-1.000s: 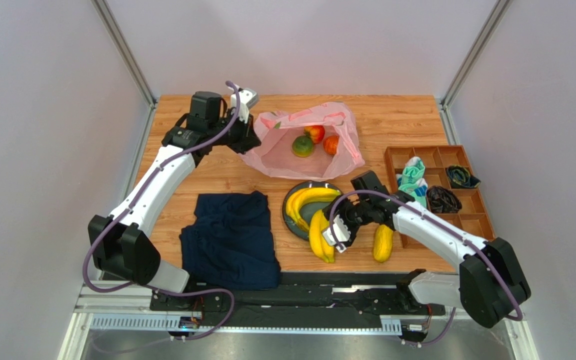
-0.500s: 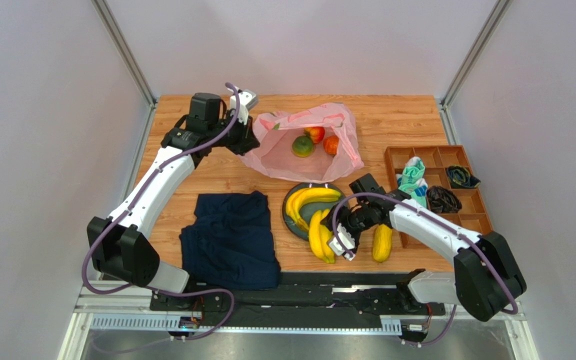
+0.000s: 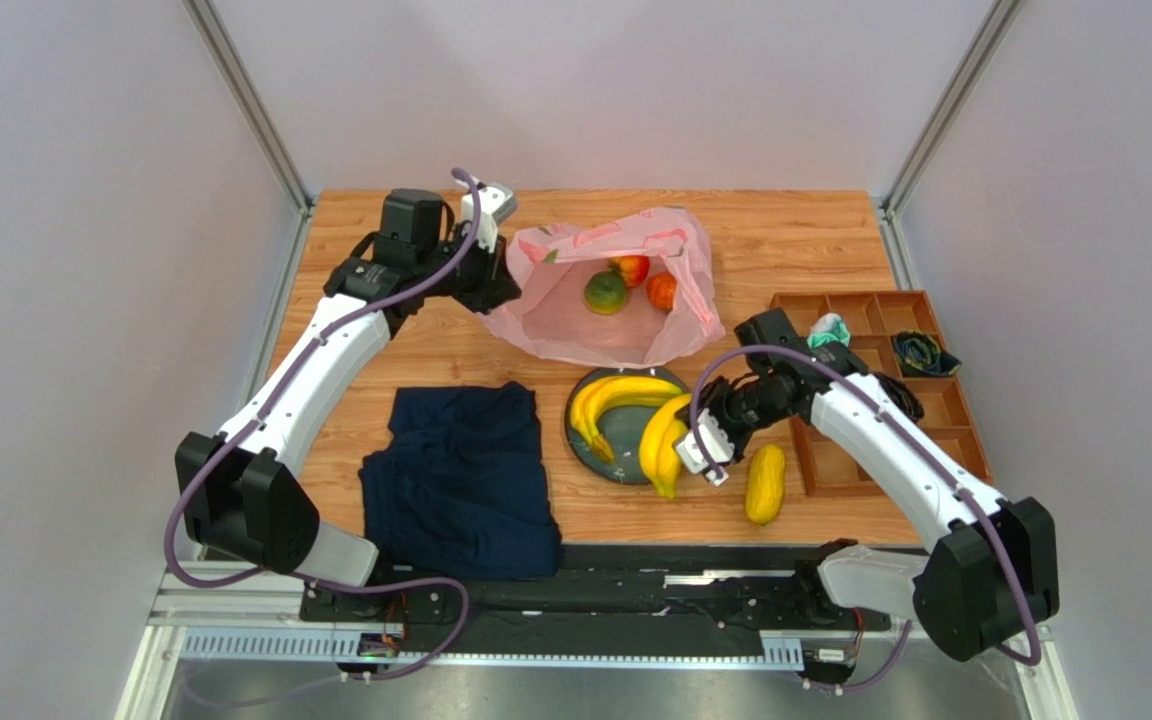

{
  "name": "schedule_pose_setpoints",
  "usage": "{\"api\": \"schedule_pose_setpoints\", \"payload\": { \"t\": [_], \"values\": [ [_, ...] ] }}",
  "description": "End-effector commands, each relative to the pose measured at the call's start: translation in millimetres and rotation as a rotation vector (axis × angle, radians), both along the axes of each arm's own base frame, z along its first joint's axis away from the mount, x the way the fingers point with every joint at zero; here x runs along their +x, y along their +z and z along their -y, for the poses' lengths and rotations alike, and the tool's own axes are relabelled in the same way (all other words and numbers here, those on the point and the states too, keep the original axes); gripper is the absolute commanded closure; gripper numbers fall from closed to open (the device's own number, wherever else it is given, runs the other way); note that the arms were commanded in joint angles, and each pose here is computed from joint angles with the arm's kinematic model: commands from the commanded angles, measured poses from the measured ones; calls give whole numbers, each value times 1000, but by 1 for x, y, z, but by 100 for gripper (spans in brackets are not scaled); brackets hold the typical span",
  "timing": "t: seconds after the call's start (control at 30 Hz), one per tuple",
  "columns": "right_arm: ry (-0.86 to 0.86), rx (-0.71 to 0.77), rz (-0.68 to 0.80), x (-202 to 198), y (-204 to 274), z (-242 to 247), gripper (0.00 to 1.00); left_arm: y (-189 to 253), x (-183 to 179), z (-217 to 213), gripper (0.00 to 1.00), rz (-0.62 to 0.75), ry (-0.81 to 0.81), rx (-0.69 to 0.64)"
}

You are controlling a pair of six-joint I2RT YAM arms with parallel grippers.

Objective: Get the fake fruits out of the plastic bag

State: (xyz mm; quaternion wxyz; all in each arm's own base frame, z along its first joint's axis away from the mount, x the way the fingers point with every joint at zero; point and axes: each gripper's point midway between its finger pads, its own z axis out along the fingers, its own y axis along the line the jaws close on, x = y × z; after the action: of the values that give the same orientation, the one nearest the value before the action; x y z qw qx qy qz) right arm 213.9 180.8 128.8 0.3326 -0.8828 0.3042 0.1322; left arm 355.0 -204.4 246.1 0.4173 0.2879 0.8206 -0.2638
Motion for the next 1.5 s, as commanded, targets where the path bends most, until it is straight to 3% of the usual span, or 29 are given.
{"api": "schedule_pose_setpoints", "payload": {
  "t": [0.0, 0.1, 0.23, 0.47, 0.83, 1.07, 1.23, 1.33, 1.4, 1.47],
  "values": [
    [-93, -91, -101, -12, 10, 22, 82, 13, 6, 6, 100, 32, -14, -43],
    [-190, -142, -191, -2, 6, 21, 81, 16, 7, 7, 100, 30, -16, -52],
    [-520, -189, -422, 17, 7, 14, 81, 17, 9, 10, 100, 24, -19, -65],
    [-853, -222, -669, 40, 5, -2, 82, 19, 12, 11, 100, 31, -18, -66],
    [-1105, -181, -611, 65, -11, -18, 82, 17, 14, 12, 100, 31, -20, -65],
    [-1170, -215, -567, 66, -27, -20, 78, 16, 16, 13, 100, 28, -21, -66],
    [-1199, -158, -504, 77, -28, -19, 60, 15, 16, 13, 100, 27, -23, -68],
    [-1203, -75, -480, 81, -17, -23, 42, 14, 16, 14, 100, 25, -27, -70],
    [-1180, -15, -485, 77, -1, -27, 23, 16, 17, 14, 100, 29, -27, -71],
    [-1194, 22, -479, 76, 12, -26, 15, 16, 15, 15, 100, 13, -19, -85]
  ]
}}
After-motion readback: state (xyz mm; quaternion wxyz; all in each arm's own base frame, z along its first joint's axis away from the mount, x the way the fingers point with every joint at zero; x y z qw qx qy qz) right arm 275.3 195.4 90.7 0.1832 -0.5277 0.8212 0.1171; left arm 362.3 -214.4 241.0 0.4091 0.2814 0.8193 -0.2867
